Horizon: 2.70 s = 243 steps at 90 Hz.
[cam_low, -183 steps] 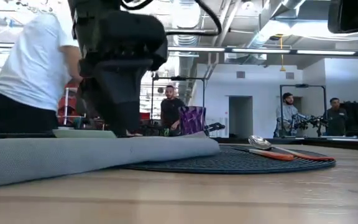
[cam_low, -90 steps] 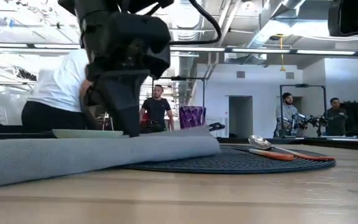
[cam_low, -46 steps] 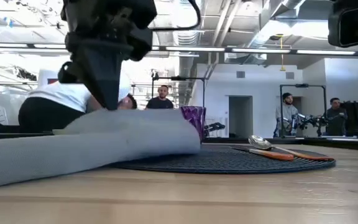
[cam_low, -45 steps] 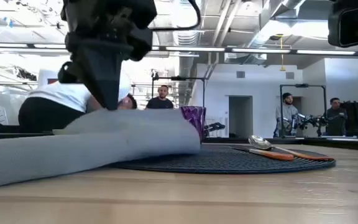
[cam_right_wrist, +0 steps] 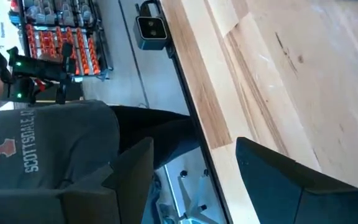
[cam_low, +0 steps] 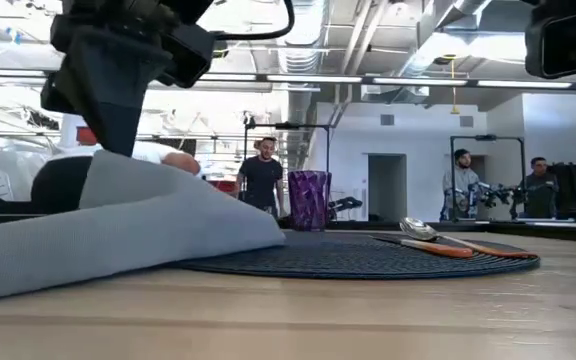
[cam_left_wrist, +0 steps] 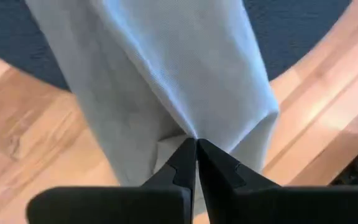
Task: Set table place
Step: Fold the table napkin
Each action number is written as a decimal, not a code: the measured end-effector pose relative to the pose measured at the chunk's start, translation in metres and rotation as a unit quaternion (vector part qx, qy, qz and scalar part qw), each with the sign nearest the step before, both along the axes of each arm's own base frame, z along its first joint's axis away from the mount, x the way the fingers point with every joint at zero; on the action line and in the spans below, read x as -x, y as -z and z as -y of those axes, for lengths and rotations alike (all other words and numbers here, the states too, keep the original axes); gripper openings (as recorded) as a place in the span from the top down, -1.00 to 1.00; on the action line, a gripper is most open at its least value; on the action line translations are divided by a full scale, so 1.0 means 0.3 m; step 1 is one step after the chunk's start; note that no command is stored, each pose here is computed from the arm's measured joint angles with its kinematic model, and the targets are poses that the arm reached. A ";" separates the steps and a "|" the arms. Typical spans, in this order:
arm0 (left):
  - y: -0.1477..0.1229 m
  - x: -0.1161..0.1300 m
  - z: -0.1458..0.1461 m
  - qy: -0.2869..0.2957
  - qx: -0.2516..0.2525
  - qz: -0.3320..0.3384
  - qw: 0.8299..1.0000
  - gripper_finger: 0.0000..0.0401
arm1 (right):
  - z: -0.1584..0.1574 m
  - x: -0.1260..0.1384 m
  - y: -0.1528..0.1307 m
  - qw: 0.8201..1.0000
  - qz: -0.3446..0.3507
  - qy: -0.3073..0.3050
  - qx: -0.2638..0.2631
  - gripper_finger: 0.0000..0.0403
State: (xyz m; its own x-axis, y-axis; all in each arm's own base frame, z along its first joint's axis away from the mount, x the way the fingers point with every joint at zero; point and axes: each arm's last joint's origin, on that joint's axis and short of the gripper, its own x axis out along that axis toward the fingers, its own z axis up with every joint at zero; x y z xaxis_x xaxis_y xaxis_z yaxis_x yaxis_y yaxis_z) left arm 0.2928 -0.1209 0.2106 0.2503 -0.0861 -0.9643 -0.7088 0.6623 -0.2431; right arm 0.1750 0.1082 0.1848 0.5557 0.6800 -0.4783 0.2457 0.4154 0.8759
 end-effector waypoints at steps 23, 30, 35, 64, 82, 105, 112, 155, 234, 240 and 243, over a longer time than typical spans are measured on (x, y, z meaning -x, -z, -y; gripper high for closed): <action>0.008 0.031 -0.022 0.000 -0.043 -0.046 0.998 1.00 | 0.000 0.000 0.000 1.000 0.000 0.000 -0.001 -0.06; 0.008 0.029 -0.024 0.015 -0.057 -0.039 0.998 1.00 | 0.000 0.000 0.000 1.000 -0.005 0.004 -0.005 -0.06; 0.007 0.026 -0.028 0.014 -0.060 -0.036 0.997 1.00 | -0.001 -0.001 -0.002 1.000 -0.010 0.009 -0.012 -0.06; 0.008 0.026 -0.027 0.014 -0.062 -0.036 0.997 1.00 | -0.005 -0.009 -0.018 0.999 0.014 0.010 -0.029 -0.07; 0.006 0.017 -0.016 0.079 -0.067 -0.016 0.994 0.96 | -0.005 -0.009 -0.018 0.999 0.013 0.010 -0.028 -0.13; 0.010 0.040 -0.025 0.085 -0.077 -0.053 0.992 0.55 | -0.005 -0.009 -0.018 0.999 0.013 0.009 -0.027 -0.14; 0.012 0.054 -0.031 0.064 -0.079 -0.077 0.992 0.40 | -0.005 -0.008 -0.017 1.000 0.013 0.009 -0.026 -0.14; 0.007 0.062 0.085 0.034 -0.011 -0.030 0.999 0.10 | -0.005 -0.008 -0.016 1.000 0.016 0.006 -0.022 -0.14; 0.098 0.067 0.189 0.060 -0.042 -0.032 0.997 0.14 | -0.006 -0.007 -0.017 1.000 0.010 0.006 -0.029 -0.14; 0.103 0.067 0.189 0.061 -0.042 -0.029 0.997 0.14 | -0.006 -0.007 -0.017 0.999 0.006 0.009 -0.033 -0.14; 0.106 0.068 0.188 0.061 -0.041 -0.029 0.997 0.14 | -0.006 -0.007 -0.017 0.999 0.004 0.009 -0.034 -0.14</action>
